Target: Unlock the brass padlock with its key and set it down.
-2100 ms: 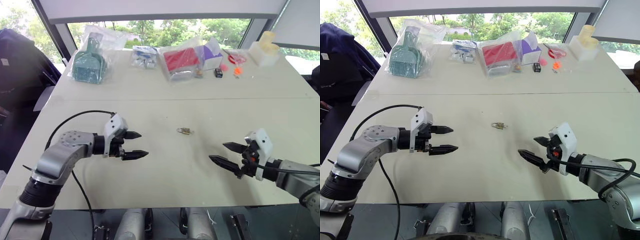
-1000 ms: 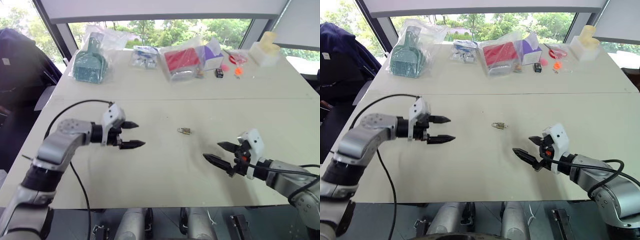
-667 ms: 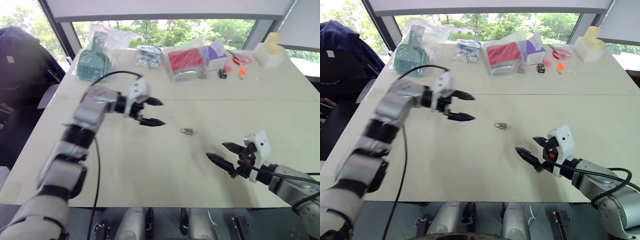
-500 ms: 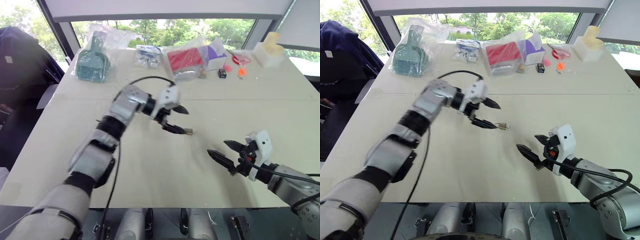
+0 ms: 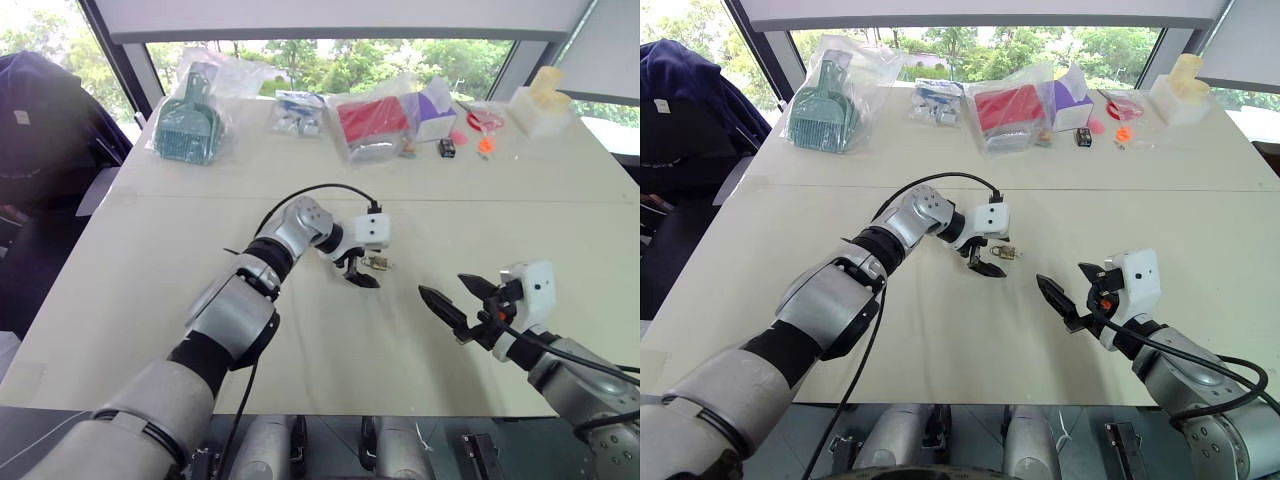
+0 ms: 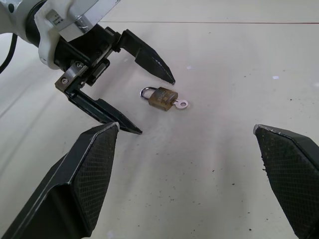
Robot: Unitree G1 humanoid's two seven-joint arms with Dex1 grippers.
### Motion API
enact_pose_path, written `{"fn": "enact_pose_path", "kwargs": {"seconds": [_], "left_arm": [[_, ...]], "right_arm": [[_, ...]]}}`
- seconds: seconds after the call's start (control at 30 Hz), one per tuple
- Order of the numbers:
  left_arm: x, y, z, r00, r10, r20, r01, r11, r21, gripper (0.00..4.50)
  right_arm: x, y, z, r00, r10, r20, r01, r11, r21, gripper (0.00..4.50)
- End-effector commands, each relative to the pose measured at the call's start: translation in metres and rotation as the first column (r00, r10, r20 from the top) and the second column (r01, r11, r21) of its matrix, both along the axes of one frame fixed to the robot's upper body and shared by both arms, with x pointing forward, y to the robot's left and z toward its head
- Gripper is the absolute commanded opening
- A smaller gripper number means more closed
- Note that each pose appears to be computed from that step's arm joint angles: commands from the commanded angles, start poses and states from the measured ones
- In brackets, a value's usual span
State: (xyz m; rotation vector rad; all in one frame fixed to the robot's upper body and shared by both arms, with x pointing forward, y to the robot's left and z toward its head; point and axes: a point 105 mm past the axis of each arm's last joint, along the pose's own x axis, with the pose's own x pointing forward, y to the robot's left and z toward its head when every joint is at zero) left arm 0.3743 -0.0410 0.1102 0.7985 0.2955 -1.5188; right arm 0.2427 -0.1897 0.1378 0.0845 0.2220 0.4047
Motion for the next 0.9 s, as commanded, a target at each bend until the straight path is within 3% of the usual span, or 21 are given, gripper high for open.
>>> {"fn": "enact_pose_path", "kwargs": {"seconds": [0.03,0.17,0.3,0.5,0.6,0.7,0.77,0.9], "left_arm": [[-0.002,-0.001,-0.012,1.000,0.007,0.003,-0.007,0.999,0.046,4.18],[-0.003,0.003,-0.022,1.000,0.018,-0.006,-0.017,0.995,0.102,4.18],[-0.005,0.010,-0.033,1.000,0.018,-0.017,-0.015,0.985,0.171,3.04],[-0.002,0.017,-0.036,1.000,0.024,0.009,-0.025,0.985,0.172,0.82],[0.007,0.021,-0.028,0.993,0.018,0.119,-0.035,0.989,0.143,0.76],[0.014,0.011,0.012,0.964,0.007,0.265,0.013,0.997,-0.076,0.76],[0.010,0.005,0.045,0.962,0.015,0.274,0.061,0.961,-0.269,0.76],[-0.001,0.008,0.083,0.957,0.040,0.287,0.105,0.876,-0.471,0.76]], "right_arm": [[0.001,0.007,0.012,0.998,0.018,0.059,-0.019,1.000,0.010,4.45],[0.002,0.008,0.012,0.998,0.022,0.058,-0.023,1.000,0.010,4.45],[0.003,0.008,0.011,0.998,0.024,0.057,-0.025,1.000,0.011,4.50],[0.004,0.011,0.008,0.999,0.029,0.040,-0.031,0.998,0.049,4.50],[0.009,0.013,0.009,0.999,0.009,0.036,-0.013,0.992,0.124,4.50],[0.020,0.018,0.015,0.997,-0.051,0.058,0.033,0.961,0.276,4.50],[0.027,0.026,0.025,0.993,-0.077,0.084,0.039,0.924,0.381,4.50],[0.036,0.038,0.037,0.989,-0.113,0.097,0.038,0.824,0.565,4.50]]}}
